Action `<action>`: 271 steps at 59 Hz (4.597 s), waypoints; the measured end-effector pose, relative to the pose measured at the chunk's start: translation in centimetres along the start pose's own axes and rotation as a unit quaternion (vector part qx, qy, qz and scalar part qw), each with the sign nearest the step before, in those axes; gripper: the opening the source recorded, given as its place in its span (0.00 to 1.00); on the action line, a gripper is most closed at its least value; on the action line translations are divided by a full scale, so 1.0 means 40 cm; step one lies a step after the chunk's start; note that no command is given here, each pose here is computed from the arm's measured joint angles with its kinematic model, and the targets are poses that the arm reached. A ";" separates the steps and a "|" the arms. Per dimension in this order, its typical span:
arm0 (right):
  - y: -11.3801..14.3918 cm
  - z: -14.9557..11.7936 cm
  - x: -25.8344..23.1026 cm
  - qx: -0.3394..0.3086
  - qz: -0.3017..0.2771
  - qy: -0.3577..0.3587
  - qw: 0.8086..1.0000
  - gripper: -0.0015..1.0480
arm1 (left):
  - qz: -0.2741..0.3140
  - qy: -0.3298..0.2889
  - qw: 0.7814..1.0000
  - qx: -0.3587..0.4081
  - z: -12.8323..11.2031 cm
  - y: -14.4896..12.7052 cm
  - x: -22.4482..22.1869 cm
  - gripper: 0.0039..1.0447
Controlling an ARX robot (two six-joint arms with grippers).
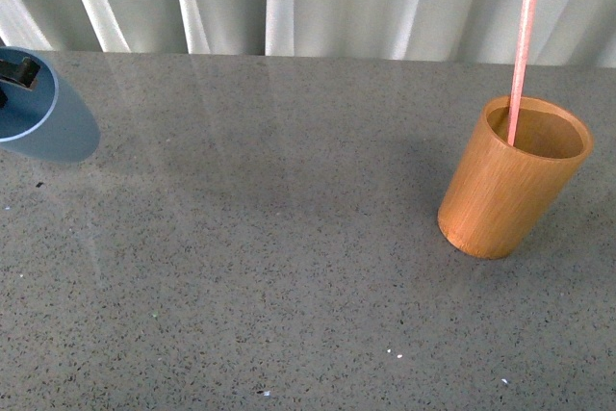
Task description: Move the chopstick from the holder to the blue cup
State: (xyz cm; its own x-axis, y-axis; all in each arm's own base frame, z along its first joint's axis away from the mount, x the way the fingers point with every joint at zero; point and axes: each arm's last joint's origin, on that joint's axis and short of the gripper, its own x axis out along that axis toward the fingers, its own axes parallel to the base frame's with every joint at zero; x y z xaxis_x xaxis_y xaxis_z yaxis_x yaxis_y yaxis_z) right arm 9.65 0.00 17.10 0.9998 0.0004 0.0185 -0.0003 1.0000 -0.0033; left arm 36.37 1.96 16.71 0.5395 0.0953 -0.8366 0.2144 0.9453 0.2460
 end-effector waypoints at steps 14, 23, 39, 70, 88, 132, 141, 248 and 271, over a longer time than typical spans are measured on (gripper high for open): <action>0.000 0.000 0.000 0.000 0.000 0.000 1.000 0.90 | -0.057 -0.009 0.995 0.082 -0.015 -0.084 -0.090 0.03; 0.000 0.000 0.000 0.000 0.000 0.000 1.000 0.90 | -0.111 -0.022 0.982 0.151 -0.002 -0.196 -0.160 0.03; 0.000 0.000 0.000 0.000 0.000 0.000 1.000 0.90 | -0.144 -0.022 0.964 0.220 0.026 -0.388 -0.152 0.03; 0.000 0.000 0.000 0.000 0.000 0.000 1.000 0.90 | -0.109 0.022 0.962 0.251 0.070 -0.491 -0.013 0.03; 0.000 0.000 0.000 0.000 0.000 0.000 1.000 0.90 | -0.104 0.020 0.961 0.255 0.072 -0.491 -0.004 0.03; 0.000 0.000 0.000 0.000 0.000 0.000 1.000 0.90 | -0.119 -0.076 0.981 0.136 0.162 -0.380 -0.114 0.93; 0.000 0.000 0.000 0.000 0.000 0.000 1.000 0.90 | -0.099 -0.176 0.978 0.042 0.158 -0.299 -0.169 0.94; 0.000 0.000 0.000 0.000 0.000 0.000 1.000 0.90 | 0.032 -0.474 0.865 -0.164 -0.432 -0.166 -0.292 0.03; 0.000 0.000 0.000 0.000 0.000 0.000 1.000 0.90 | 0.034 -0.486 0.858 -0.163 -0.458 -0.170 -0.332 0.03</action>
State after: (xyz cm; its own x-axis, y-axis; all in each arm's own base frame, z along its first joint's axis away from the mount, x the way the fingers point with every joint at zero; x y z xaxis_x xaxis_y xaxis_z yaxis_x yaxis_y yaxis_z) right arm 9.65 0.00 17.10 0.9998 0.0004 0.0185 -0.0003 1.0000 -0.0033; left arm 12.84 -0.02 17.17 0.9999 -0.0015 0.0166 0.0016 1.0000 -0.0048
